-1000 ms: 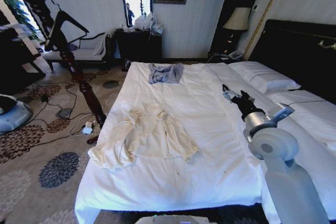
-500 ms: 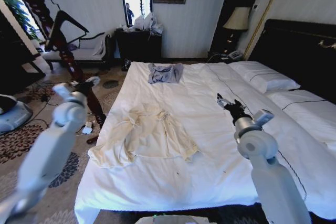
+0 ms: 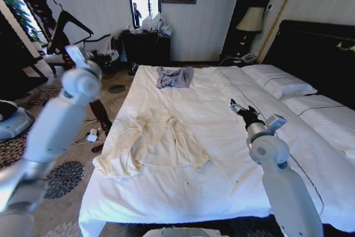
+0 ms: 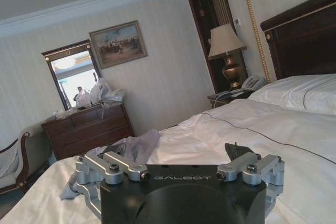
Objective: Pick up the clothes from the bed and hang them on the clothes hanger.
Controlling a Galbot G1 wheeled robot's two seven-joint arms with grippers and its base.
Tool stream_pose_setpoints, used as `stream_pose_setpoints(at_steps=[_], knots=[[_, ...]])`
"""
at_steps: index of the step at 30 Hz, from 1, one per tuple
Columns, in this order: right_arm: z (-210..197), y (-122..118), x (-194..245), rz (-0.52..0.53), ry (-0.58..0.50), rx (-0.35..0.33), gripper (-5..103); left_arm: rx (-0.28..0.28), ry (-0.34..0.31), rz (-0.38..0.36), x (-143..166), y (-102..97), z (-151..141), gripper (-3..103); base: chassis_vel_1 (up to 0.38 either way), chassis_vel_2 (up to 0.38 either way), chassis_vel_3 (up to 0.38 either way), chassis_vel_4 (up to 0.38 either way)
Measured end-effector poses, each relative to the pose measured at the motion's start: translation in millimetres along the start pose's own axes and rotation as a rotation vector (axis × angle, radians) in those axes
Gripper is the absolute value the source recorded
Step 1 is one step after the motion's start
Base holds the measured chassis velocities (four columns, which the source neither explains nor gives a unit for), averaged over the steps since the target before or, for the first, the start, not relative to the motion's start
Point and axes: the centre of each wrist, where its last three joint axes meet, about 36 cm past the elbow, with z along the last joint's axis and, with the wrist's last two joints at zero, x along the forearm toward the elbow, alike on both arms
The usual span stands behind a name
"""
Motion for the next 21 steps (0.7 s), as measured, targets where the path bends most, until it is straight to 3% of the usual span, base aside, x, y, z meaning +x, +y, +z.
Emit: stream_pose_setpoints(at_steps=[4, 9, 12, 17, 21], knots=[[1, 1, 2, -0.004, 0.002, -0.003, 100, -0.029, -0.010, -0.064, 4, 13.9, -39, 100, 0.000, 0.000, 0.000, 0.000], [1, 0, 6, -0.003, 0.004, 0.006, 100, -0.054, 0.030, -0.195, -5, 56.6, -65, 100, 0.000, 0.000, 0.000, 0.000], [0, -1, 8, -0.001, 0.003, 0.010, 100, -0.035, 0.058, -0.261, -16, 84.8, -67, 100, 0.000, 0.000, 0.000, 0.000], [1, 0, 13, -0.002, 0.008, 0.010, 100, 0.000, 0.099, -0.307, -34, 106.2, -58, 100, 0.000, 0.000, 0.000, 0.000], [1, -1, 17, 0.002, 0.009, 0.015, 100, 0.022, 0.123, -0.321, -43, 112.5, -56, 100, 0.000, 0.000, 0.000, 0.000]])
